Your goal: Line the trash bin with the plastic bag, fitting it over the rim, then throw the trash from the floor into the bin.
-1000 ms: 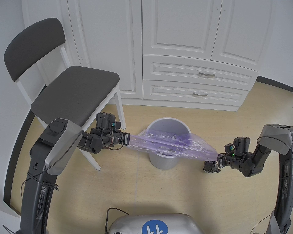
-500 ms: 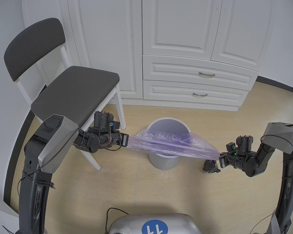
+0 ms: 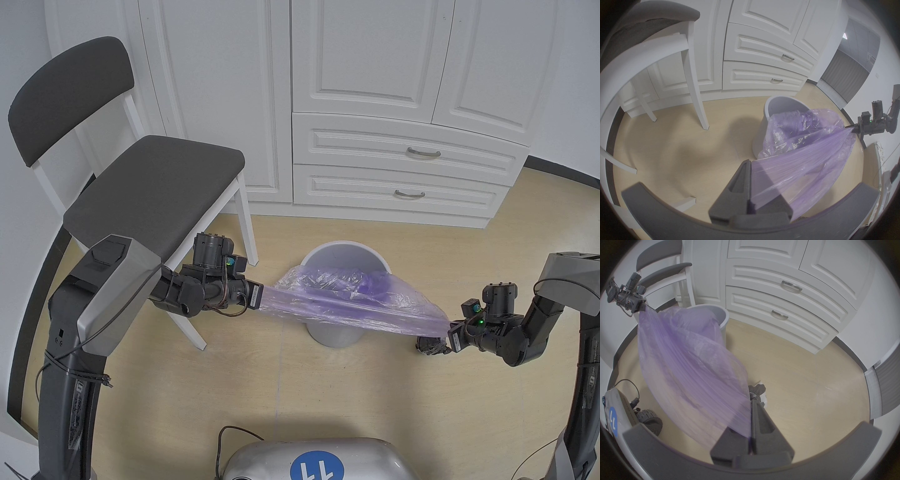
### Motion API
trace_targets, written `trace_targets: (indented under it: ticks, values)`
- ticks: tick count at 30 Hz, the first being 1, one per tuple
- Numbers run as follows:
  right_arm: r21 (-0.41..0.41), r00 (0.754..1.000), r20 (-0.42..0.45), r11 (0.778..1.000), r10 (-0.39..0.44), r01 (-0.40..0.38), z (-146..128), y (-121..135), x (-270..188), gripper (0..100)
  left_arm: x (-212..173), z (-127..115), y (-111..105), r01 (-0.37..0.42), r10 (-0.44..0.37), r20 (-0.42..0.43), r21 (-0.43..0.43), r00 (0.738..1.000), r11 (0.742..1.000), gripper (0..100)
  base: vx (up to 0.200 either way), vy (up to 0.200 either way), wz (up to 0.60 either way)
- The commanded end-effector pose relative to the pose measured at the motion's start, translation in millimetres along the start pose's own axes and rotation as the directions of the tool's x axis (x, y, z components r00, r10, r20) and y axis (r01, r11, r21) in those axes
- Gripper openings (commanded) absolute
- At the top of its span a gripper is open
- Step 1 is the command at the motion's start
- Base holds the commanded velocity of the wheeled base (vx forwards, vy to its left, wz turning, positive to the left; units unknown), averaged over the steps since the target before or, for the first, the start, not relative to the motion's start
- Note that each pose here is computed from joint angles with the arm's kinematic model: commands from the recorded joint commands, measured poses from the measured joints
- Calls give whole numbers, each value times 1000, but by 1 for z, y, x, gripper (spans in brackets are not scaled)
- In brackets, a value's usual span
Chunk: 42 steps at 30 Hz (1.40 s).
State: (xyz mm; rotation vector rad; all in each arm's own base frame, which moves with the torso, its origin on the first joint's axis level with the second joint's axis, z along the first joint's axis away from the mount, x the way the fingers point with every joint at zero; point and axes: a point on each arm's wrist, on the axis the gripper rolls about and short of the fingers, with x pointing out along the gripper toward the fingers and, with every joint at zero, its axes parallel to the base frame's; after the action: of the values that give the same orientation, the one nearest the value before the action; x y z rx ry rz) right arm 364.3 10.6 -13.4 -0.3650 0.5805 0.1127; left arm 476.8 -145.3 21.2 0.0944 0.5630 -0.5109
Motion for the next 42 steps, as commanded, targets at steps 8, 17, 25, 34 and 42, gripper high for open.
trace_targets:
  ticks: [8, 17, 25, 34, 42]
  values:
    - [61, 1000, 15, 998, 0, -1, -2, 20, 40, 0, 53, -26, -4, -30, 30, 2, -9, 1000, 1000, 0, 0, 0, 0]
    - [273, 984, 179, 960, 14, -64, 29, 53, 63, 0, 60, -11, 4, -79, 85, 71, -88, 994, 993, 0, 0, 0, 0]
    - [314, 952, 307, 942, 17, -119, 47, 69, 64, 0, 50, 4, 12, -89, 102, 114, -115, 988, 989, 0, 0, 0, 0]
    - [314, 946, 324, 942, 9, -116, 44, 69, 68, 0, 43, 7, 6, -77, 91, 121, -116, 988, 990, 0, 0, 0, 0]
    - [308, 948, 319, 946, -3, -100, 43, 62, 64, 100, 55, -6, -15, -48, 58, 95, -101, 994, 994, 0, 0, 0, 0]
